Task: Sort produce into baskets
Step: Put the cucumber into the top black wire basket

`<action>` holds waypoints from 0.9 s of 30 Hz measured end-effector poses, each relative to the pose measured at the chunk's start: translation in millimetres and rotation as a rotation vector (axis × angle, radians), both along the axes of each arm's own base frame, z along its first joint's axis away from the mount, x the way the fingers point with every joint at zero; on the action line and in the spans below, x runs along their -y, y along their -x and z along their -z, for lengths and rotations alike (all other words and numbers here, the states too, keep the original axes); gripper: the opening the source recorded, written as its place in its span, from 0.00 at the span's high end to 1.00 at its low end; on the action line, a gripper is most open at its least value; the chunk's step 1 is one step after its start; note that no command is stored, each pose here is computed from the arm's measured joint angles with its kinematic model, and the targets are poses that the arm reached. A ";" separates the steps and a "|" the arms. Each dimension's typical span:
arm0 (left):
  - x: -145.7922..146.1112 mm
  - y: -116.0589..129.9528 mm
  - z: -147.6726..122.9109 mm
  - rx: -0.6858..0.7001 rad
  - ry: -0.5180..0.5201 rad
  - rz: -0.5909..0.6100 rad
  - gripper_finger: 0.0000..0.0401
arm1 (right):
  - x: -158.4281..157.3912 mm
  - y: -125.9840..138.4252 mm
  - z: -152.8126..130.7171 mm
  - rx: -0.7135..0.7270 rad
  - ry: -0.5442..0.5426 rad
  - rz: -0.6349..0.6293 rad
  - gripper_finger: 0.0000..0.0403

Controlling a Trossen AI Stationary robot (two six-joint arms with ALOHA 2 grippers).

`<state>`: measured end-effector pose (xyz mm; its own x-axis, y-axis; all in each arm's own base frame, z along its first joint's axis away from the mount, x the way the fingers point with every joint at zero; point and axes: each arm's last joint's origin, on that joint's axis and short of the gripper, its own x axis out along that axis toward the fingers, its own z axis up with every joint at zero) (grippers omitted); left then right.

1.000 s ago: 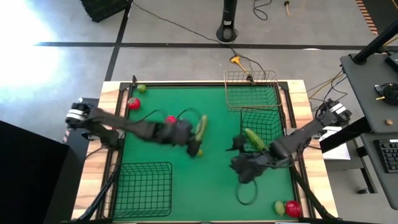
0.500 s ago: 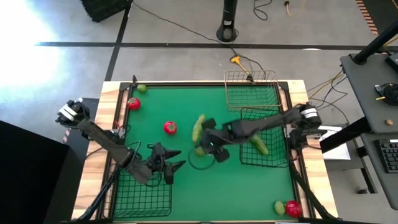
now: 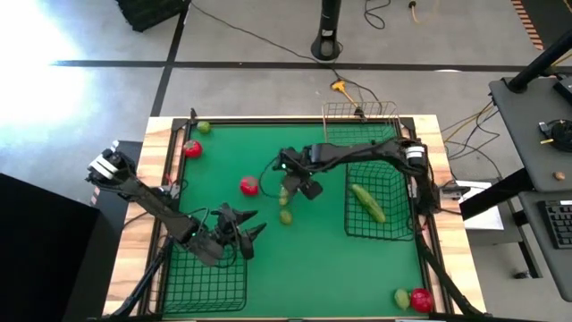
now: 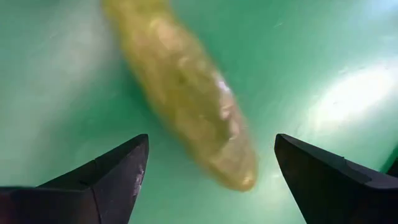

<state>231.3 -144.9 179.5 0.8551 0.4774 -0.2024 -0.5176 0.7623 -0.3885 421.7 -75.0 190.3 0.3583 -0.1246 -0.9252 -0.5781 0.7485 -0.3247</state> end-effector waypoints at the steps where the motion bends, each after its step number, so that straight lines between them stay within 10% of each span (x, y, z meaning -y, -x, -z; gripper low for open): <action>1: -0.9 -0.6 -0.1 0.001 0.001 -0.003 0.39 | 4.5 -3.6 -0.6 0.014 -0.025 -0.001 0.16; 16: -3.7 -2.3 -1.0 0.004 0.003 -0.015 0.39 | 46.8 -29.3 41.3 -0.164 -0.290 0.165 0.32; 27: 1.8 -4.4 -10.0 0.006 -0.055 -0.006 0.39 | 32.8 -25.9 4.5 -0.162 -0.353 0.389 0.52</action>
